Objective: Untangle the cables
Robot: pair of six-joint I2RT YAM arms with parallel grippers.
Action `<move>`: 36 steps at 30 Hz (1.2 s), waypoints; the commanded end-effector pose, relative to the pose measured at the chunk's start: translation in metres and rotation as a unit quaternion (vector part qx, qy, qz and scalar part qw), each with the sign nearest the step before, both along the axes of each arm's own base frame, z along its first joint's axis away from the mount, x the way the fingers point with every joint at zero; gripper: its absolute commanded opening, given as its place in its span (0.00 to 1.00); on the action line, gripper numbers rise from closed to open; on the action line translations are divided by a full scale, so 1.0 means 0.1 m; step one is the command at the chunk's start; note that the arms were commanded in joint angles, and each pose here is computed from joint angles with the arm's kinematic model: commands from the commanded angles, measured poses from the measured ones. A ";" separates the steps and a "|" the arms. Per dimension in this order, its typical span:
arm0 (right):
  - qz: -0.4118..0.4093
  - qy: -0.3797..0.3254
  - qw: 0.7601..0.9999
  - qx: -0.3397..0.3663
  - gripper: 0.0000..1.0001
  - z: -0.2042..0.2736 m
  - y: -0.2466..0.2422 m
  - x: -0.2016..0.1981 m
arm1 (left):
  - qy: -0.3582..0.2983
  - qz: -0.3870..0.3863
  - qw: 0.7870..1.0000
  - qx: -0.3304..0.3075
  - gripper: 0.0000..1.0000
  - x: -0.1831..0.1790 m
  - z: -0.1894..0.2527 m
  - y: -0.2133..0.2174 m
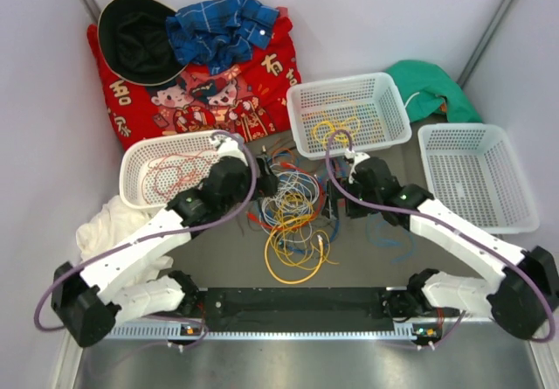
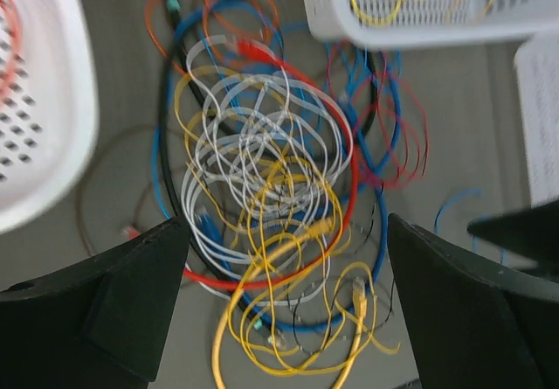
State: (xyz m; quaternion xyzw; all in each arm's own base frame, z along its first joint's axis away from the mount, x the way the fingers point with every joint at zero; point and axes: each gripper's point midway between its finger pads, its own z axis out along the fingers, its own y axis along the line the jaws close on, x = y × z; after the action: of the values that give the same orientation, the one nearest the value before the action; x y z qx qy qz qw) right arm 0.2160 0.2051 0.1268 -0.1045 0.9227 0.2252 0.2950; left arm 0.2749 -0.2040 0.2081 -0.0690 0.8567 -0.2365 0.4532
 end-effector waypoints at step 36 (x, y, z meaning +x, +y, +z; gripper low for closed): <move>0.018 -0.018 0.995 -0.094 0.00 -0.60 0.90 0.74 | -0.016 0.040 0.999 -0.022 0.99 -0.49 0.00 0.13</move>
State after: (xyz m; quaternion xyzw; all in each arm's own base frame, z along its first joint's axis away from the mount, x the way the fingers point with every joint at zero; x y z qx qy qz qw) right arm 0.2984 0.3042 0.0257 -0.1604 0.9414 0.1244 0.2695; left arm 0.2248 -0.1944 0.2007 -0.0970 0.8507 -0.2320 0.4617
